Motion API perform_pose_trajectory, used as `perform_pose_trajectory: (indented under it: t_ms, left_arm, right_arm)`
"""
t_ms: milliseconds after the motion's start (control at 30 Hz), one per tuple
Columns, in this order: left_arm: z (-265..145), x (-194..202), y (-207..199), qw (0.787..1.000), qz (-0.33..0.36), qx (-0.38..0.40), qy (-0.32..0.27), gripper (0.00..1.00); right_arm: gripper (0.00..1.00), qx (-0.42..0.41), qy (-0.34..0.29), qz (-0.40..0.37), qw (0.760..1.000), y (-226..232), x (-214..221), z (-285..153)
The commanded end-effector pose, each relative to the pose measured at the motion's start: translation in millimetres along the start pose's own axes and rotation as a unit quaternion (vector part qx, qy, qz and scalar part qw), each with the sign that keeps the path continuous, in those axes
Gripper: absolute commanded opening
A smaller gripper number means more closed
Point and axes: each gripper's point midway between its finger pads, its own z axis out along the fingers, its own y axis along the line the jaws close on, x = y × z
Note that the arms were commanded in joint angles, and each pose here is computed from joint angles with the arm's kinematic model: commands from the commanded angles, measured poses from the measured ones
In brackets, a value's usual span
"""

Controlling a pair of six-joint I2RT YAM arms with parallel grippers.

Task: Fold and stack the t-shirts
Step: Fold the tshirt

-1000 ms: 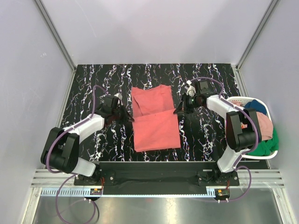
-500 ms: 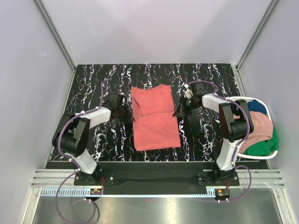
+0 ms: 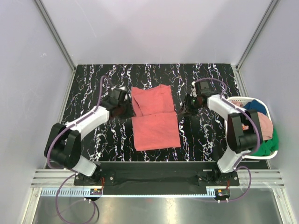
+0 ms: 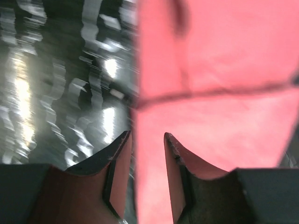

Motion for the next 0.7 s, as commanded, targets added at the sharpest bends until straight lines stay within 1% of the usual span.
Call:
perform_pose_trajectory:
  t_ms: [0, 33, 67, 100, 167, 200, 267, 300, 333, 367, 400, 467, 500, 533, 600, 667]
  left_arm:
    - [-28.7, 28.5, -51.4, 0.996, 0.065, 0.066, 0.014, 0.39]
    - [-29.8, 40.2, -58.9, 0.994, 0.070, 0.082, 0.027, 0.39]
    - [-31.0, 45.4, -71.9, 0.992, 0.064, 0.110, 0.026, 0.39]
    - [-28.9, 75.1, -74.3, 0.987, 0.071, 0.130, 0.063, 0.38]
    - [-23.9, 91.2, -75.7, 0.986, 0.055, 0.143, 0.072, 0.38]
    - [-18.4, 110.1, -65.0, 0.985, 0.052, 0.135, 0.089, 0.38]
    - [-13.8, 121.9, -58.0, 0.985, 0.036, 0.136, 0.098, 0.37]
    - [-12.9, 127.2, -53.2, 0.986, 0.035, 0.131, 0.101, 0.37]
    - [-11.2, 137.2, -41.3, 0.986, 0.032, 0.119, 0.110, 0.37]
    - [-11.6, 140.7, -35.4, 0.987, 0.032, 0.111, 0.111, 0.37]
    - [-14.6, 139.1, -30.3, 0.989, 0.032, 0.105, 0.099, 0.37]
    - [-18.0, 144.8, -15.9, 0.991, 0.037, 0.085, 0.099, 0.38]
    - [-22.0, 141.5, -13.9, 0.992, 0.040, 0.082, 0.088, 0.38]
    - [-23.7, 141.2, -11.0, 0.992, 0.043, 0.078, 0.085, 0.38]
    - [-29.0, 138.8, -4.9, 0.993, 0.050, 0.062, 0.081, 0.40]
    - [-41.2, 131.3, -9.2, 0.993, 0.062, 0.066, 0.071, 0.42]
  right_arm:
    - [0.37, 0.002, -0.024, 0.009, 1.000, 11.7, 10.0, -30.7]
    - [0.31, -0.007, -0.019, 0.006, 1.000, 15.4, 17.0, -30.5]
    - [0.29, -0.021, -0.025, 0.003, 0.999, 20.7, 18.4, -32.3]
    - [0.27, -0.045, -0.003, 0.012, 0.999, 23.8, 35.4, -27.9]
    - [0.24, -0.097, 0.003, 0.027, 0.995, 34.5, 48.5, -22.6]
    - [0.24, -0.108, 0.008, 0.029, 0.994, 37.2, 53.6, -20.2]
    - [0.24, -0.116, 0.011, 0.026, 0.993, 40.1, 62.2, -11.6]
    - [0.23, -0.102, 0.018, 0.033, 0.994, 31.1, 72.2, -5.2]
    - [0.23, -0.105, 0.014, 0.032, 0.994, 30.5, 74.8, -1.9]
    - [0.22, -0.104, 0.016, 0.035, 0.994, 28.9, 79.6, -0.2]
    - [0.21, -0.094, 0.025, 0.049, 0.994, 22.0, 93.0, 4.1]
    - [0.21, -0.085, 0.018, 0.059, 0.994, 18.4, 100.1, 5.0]
    - [0.21, -0.064, 0.019, 0.065, 0.996, 8.5, 111.4, 8.4]
    - [0.21, -0.061, 0.017, 0.069, 0.996, 6.7, 114.9, 8.6]
    - [0.22, -0.066, 0.011, 0.075, 0.995, 7.9, 122.4, 3.4]
    - [0.24, -0.073, 0.008, 0.062, 0.995, 16.3, 126.8, -6.9]
